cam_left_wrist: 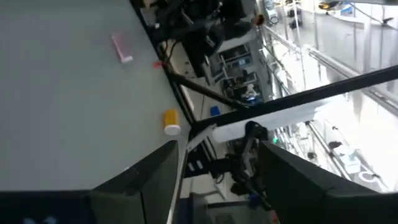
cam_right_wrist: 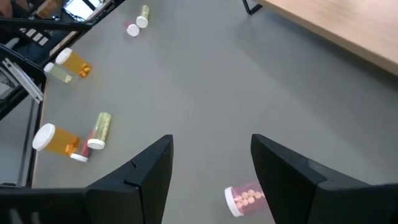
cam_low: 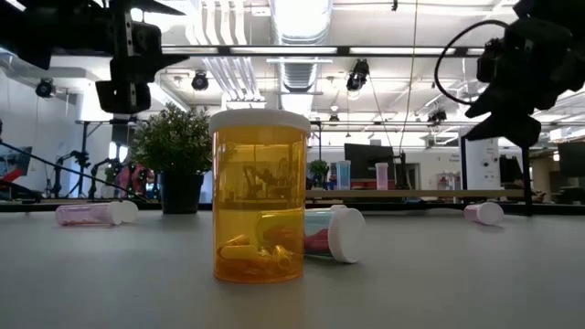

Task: Pick and place medicine bottles onto shelf by color
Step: Move the left orange pill bottle to the middle

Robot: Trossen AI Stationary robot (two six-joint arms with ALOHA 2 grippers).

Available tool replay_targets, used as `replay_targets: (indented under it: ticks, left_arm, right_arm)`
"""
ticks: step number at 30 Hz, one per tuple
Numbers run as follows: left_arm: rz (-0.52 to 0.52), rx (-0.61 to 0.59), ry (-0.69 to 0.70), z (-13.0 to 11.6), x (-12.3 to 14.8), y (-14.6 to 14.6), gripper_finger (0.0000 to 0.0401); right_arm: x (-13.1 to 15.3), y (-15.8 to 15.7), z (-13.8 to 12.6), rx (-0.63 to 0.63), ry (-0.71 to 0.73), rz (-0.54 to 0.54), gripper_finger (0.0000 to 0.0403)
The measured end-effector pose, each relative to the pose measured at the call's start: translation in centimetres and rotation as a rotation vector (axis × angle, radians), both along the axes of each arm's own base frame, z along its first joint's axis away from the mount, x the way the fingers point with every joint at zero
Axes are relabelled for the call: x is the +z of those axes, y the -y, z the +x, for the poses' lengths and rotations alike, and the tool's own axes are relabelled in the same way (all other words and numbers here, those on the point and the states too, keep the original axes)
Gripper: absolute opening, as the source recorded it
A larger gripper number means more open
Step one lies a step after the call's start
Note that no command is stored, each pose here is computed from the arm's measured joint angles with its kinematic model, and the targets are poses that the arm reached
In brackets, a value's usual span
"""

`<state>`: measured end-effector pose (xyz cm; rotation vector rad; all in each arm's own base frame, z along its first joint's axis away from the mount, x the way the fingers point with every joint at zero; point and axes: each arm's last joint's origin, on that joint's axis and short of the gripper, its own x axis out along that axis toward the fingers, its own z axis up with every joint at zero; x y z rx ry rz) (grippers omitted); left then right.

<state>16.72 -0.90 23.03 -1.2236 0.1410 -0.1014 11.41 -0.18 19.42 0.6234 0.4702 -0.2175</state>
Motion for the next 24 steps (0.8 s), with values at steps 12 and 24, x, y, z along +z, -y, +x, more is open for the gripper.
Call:
replay_targets:
  ticks: [12,24]
  left_arm:
    - [-0.060,-0.047,0.110,1.9,0.2,0.9,0.0205]
    - [-0.066,-0.050,0.190,2.7,1.8,1.0,0.0205]
  right_arm:
    - [-3.7,0.0,-0.9,0.000,-0.056,0.000,0.0206]
    - [-5.2,0.0,-1.0,0.000,-0.103,0.000,0.0206]
